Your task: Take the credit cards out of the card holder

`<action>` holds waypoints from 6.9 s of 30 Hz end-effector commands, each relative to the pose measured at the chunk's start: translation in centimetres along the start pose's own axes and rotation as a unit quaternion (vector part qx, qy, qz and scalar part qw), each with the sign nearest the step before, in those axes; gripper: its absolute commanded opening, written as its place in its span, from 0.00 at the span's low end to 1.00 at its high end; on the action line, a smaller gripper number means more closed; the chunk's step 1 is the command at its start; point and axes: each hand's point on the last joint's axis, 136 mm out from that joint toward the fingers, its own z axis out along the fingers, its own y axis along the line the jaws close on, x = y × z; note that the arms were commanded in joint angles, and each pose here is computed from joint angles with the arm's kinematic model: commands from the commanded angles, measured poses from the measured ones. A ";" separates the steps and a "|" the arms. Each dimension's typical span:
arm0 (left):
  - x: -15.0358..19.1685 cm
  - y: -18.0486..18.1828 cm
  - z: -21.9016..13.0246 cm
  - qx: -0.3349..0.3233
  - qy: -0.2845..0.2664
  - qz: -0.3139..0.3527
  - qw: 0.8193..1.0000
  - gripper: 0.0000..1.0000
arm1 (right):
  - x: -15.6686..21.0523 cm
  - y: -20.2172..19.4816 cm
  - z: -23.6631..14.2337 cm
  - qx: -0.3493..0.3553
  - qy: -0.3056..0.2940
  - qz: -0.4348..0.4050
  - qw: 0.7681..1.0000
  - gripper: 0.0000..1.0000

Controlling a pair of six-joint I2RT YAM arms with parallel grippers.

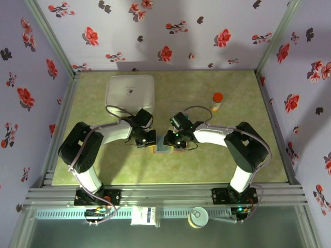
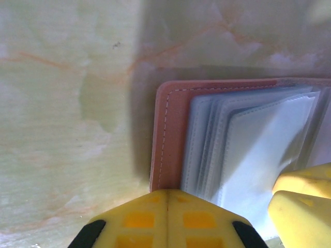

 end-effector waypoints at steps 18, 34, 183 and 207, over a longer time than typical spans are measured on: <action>-0.6 1.0 -1.4 -0.031 -0.018 0.003 0.999 0.00 | 0.3 -2.2 -0.3 0.023 -0.012 0.012 1.000 0.21; -1.5 -5.2 -3.9 0.082 -0.041 0.007 0.996 0.21 | 0.4 -2.3 -0.1 0.002 -0.011 0.024 1.000 0.20; -1.2 -1.9 -2.2 0.022 -0.001 0.014 1.000 0.17 | -1.9 2.8 -2.2 -0.059 -0.025 -0.024 0.998 0.27; -0.5 -0.7 -0.4 0.018 0.041 0.013 0.999 0.14 | -2.1 1.7 -0.2 -0.045 -0.007 -0.010 0.999 0.25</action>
